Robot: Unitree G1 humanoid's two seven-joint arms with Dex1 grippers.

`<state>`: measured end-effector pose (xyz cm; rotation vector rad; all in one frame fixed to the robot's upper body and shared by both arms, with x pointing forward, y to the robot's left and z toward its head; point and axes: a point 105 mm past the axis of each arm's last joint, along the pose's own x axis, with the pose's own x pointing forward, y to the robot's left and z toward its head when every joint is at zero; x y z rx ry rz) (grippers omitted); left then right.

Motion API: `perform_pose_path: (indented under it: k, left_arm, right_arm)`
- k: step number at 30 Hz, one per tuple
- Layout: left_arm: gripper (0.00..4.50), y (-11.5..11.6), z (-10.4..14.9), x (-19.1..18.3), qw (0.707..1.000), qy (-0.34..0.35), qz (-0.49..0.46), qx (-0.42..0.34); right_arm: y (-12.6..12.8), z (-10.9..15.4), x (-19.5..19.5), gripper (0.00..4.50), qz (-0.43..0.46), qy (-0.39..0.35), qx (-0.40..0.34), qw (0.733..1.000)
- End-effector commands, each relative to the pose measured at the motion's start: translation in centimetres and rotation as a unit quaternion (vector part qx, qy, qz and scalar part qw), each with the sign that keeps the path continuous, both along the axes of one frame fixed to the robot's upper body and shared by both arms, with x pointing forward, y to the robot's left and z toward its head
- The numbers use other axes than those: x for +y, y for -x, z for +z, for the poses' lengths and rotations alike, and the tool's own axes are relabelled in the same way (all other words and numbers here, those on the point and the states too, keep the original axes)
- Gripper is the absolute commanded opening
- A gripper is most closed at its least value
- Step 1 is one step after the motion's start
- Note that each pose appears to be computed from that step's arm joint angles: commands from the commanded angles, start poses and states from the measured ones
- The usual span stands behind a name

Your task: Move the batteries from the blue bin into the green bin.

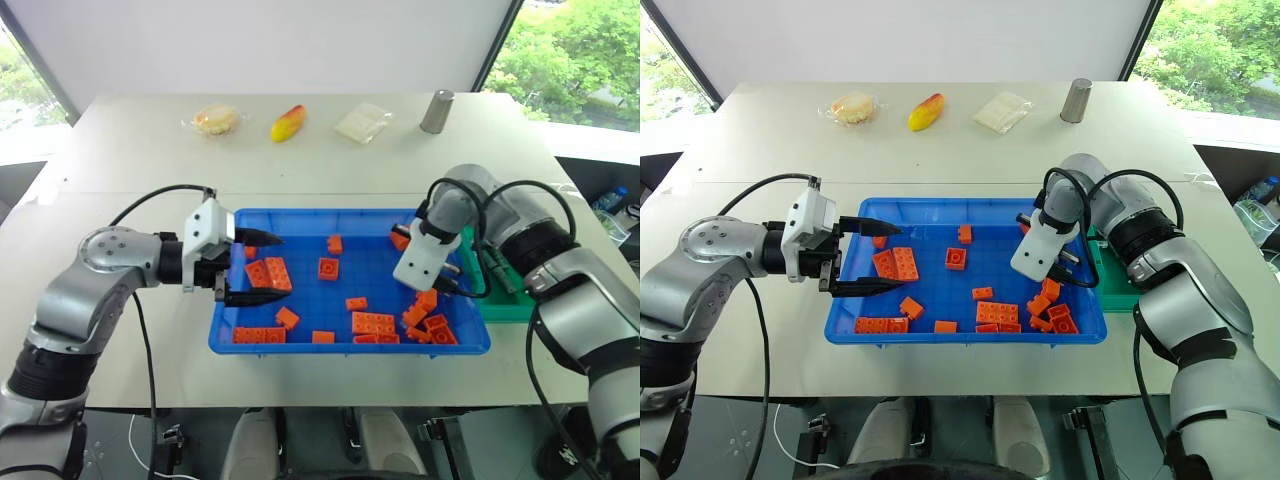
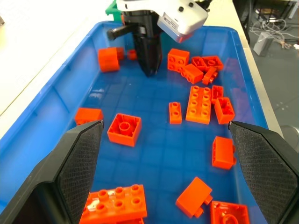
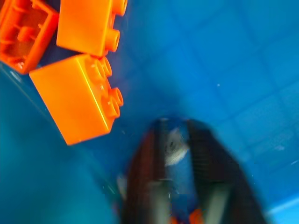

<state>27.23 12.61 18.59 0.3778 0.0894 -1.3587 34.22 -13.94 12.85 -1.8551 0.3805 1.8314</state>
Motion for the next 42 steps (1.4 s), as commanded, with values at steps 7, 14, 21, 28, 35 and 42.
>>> perform_pose_path:
  k: [7, 14, 21, 28, 35, 42]
  left_arm:
    - [4.50, 0.0, 0.5, 0.3, 1.000, 0.001, -0.008, -0.009]
    - [4.50, -0.8, 0.6, 0.0, 1.000, -0.001, -0.019, -0.010]
    - [4.50, -1.0, 0.7, -0.3, 1.000, -0.001, -0.028, -0.013]
    - [4.50, -0.9, 0.8, -0.1, 1.000, -0.001, -0.025, -0.015]
    - [4.50, -0.7, 0.7, 0.1, 1.000, -0.003, -0.019, -0.014]
    - [4.50, -0.5, 0.6, 0.1, 1.000, -0.001, -0.014, -0.016]
  right_arm:
    - [0.0, 4.9, 1.4, 0.03, -0.078, -0.148, -0.027, 0.986]
    - [-0.8, 6.0, -0.4, 1.78, -0.134, -0.099, -0.056, 0.984]
    - [-1.1, 5.6, -1.1, 1.78, -0.147, -0.071, -0.065, 0.984]
    - [-1.0, 3.7, -3.2, 1.78, -0.190, -0.029, -0.041, 0.981]
    - [-1.4, 2.8, -4.6, 3.07, -0.208, -0.012, -0.038, 0.977]
    - [-1.1, 0.7, -4.4, 3.60, -0.204, -0.013, -0.018, 0.979]
